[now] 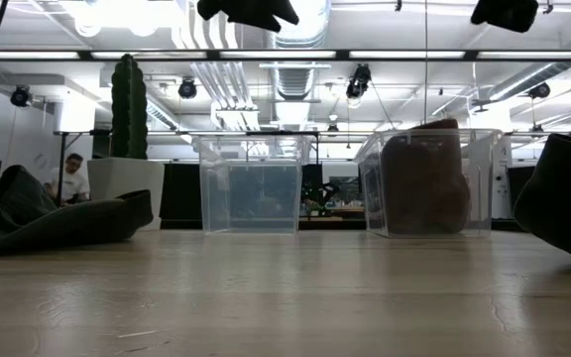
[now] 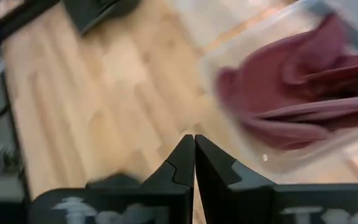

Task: Pick & Place hat
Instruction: Put the right black cap into the left transparent bin

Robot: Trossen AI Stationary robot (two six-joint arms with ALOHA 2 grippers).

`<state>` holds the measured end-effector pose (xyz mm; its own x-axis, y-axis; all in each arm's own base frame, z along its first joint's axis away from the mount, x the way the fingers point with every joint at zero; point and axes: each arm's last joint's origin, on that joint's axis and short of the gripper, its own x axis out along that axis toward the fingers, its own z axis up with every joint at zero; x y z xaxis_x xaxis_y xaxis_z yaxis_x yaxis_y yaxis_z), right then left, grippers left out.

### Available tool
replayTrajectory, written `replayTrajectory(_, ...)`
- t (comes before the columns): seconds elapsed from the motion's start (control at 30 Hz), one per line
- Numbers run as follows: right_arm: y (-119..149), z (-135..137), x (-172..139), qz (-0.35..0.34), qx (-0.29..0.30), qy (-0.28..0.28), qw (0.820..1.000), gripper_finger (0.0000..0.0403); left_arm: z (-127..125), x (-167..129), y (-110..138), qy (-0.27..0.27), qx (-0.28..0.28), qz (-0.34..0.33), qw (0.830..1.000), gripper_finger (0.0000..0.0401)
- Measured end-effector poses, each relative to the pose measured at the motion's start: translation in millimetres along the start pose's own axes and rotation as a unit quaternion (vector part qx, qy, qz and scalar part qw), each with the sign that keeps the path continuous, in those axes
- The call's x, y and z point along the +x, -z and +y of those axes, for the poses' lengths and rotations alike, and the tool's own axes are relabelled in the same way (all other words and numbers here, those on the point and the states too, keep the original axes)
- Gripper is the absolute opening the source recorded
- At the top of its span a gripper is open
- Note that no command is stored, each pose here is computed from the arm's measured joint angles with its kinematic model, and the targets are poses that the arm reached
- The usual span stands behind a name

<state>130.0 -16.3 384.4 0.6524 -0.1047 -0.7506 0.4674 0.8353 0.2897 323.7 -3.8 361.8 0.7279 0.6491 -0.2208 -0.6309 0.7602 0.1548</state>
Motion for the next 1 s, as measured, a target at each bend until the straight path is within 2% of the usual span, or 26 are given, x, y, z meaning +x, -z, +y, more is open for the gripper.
replayTrajectory(0.2,18.4,26.1,18.5,0.067,-0.043,-0.039,0.996,0.0009,-15.5,-15.8,0.3,0.033,-0.013,-0.005,0.999,0.0213)
replayTrajectory(0.43,44.6,48.6,32.9,0.136,-0.060,-0.057,0.987,0.0009,-27.6,-31.5,0.1,0.061,-0.065,-0.008,0.996,0.0213)
replayTrajectory(0.67,79.9,57.7,38.7,0.203,0.033,-0.041,0.978,0.0009,-33.4,-38.4,5.9,0.071,-0.138,0.016,0.988,0.0213)
replayTrajectory(0.77,97.4,58.5,43.1,0.229,0.053,-0.024,0.972,0.0009,-34.6,-40.4,10.0,0.069,-0.159,0.033,0.984,0.0213)
replayTrajectory(0.9,116.6,57.4,48.4,0.272,0.078,-0.006,0.959,0.0009,-35.8,-42.8,15.1,0.067,-0.172,0.052,0.981,0.0213)
replayTrajectory(1.0,125.9,56.7,51.1,0.318,0.096,-0.001,0.943,0.0015,-36.0,-42.7,19.0,0.064,-0.167,0.060,0.982,0.0213)
